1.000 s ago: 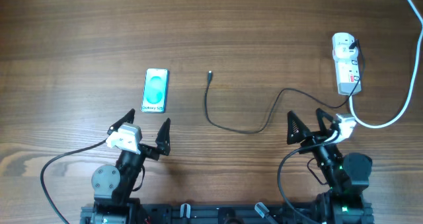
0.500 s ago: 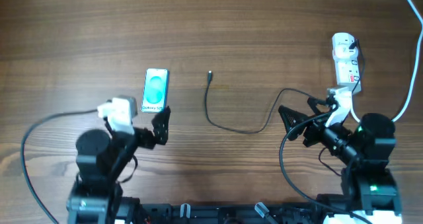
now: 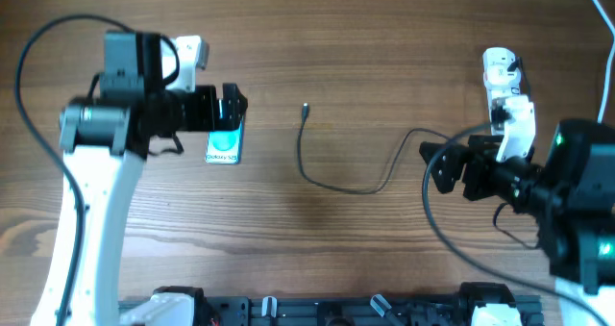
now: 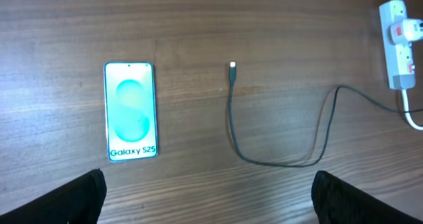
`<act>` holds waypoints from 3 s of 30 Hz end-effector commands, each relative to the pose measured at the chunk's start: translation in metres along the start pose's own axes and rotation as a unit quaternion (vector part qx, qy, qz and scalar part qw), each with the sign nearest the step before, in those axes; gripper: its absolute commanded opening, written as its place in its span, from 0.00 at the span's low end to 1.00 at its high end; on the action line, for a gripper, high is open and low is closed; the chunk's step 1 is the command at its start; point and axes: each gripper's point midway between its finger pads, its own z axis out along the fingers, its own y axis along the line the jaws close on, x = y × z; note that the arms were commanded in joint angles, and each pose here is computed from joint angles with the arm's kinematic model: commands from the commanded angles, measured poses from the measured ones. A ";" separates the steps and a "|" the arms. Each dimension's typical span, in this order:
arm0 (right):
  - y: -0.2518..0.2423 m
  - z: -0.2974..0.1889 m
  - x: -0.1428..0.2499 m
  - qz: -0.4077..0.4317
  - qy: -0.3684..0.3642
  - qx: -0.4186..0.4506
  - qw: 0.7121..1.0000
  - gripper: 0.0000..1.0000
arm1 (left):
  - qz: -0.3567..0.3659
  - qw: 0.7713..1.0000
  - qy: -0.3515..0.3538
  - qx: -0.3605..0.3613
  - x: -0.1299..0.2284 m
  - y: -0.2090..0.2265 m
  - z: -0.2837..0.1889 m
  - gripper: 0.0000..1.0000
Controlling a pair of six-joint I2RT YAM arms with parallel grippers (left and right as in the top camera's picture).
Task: Plug charger to phone and switch on socket
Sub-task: 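Move the left gripper over the phone and lower onto it, then grasp the phone's edge with the left gripper and lift it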
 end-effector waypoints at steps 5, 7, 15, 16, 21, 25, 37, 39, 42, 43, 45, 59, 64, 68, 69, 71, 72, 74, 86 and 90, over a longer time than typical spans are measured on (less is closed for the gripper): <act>-0.034 0.021 0.000 0.064 0.139 0.068 0.986 1.00 | -0.006 0.998 0.054 -0.022 -0.016 0.017 0.024 1.00; -0.045 0.039 0.000 0.073 0.159 0.069 0.982 1.00 | -0.005 0.998 0.051 -0.031 -0.019 0.021 0.028 1.00; -0.055 0.104 0.012 0.081 0.235 -0.019 0.968 0.99 | -0.043 0.991 0.117 -0.057 -0.003 0.040 0.063 1.00; -0.058 0.106 0.014 0.083 0.239 -0.015 0.967 0.99 | -0.071 0.981 0.147 -0.109 0.008 0.061 0.076 1.00; -0.059 0.110 0.009 0.074 0.228 -0.012 0.971 0.99 | -0.084 0.964 0.214 -0.132 0.028 0.083 0.121 1.00; -0.058 0.111 0.008 0.068 0.227 -0.011 0.971 0.99 | -0.072 0.951 0.259 -0.152 0.046 0.103 0.156 0.97; -0.037 0.119 0.013 0.033 0.238 -0.028 0.970 1.00 | -0.049 0.953 0.260 -0.149 0.083 0.122 0.206 0.97; -0.037 0.119 0.013 0.033 0.238 -0.028 0.970 1.00 | -0.049 0.954 0.257 -0.149 0.089 0.124 0.212 0.97; -0.036 0.120 0.015 0.033 0.241 -0.029 0.969 1.00 | -0.049 0.954 0.257 -0.147 0.093 0.125 0.215 0.97; -0.036 0.120 0.016 0.035 0.242 -0.029 0.969 1.00 | -0.049 0.954 0.256 -0.147 0.093 0.125 0.216 0.97; -0.037 0.121 0.017 0.036 0.243 -0.029 0.969 1.00 | -0.048 0.956 0.250 -0.147 0.090 0.125 0.218 0.98; -0.040 0.121 0.017 0.033 0.243 -0.019 0.969 1.00 | -0.032 0.945 0.292 -0.145 0.117 0.115 0.243 0.91; -0.043 0.121 0.018 0.036 0.244 -0.011 0.969 1.00 | -0.042 0.944 0.289 -0.150 0.118 0.105 0.246 0.82; -0.043 0.121 0.018 0.037 0.244 -0.011 0.969 1.00 | -0.063 0.943 0.287 -0.156 0.118 0.104 0.246 0.78; -0.043 0.121 0.018 0.037 0.244 -0.011 0.969 1.00 | -0.063 0.943 0.288 -0.156 0.119 0.104 0.246 0.78; -0.043 0.121 0.018 0.036 0.244 -0.011 0.969 1.00 | -0.063 0.943 0.287 -0.157 0.119 0.105 0.246 0.77; -0.043 0.121 0.018 0.037 0.244 -0.011 0.969 1.00 | -0.063 0.943 0.287 -0.156 0.119 0.105 0.246 0.76; -0.043 0.121 0.018 0.036 0.244 -0.011 0.969 1.00 | -0.069 0.943 0.285 -0.158 0.118 0.105 0.246 0.74; -0.043 0.121 0.018 0.037 0.245 -0.011 0.969 1.00 | -0.089 0.942 0.280 -0.162 0.117 0.104 0.247 0.59; -0.043 0.121 0.018 0.037 0.245 -0.011 0.969 1.00 | -0.090 0.941 0.283 -0.162 0.118 0.104 0.245 0.59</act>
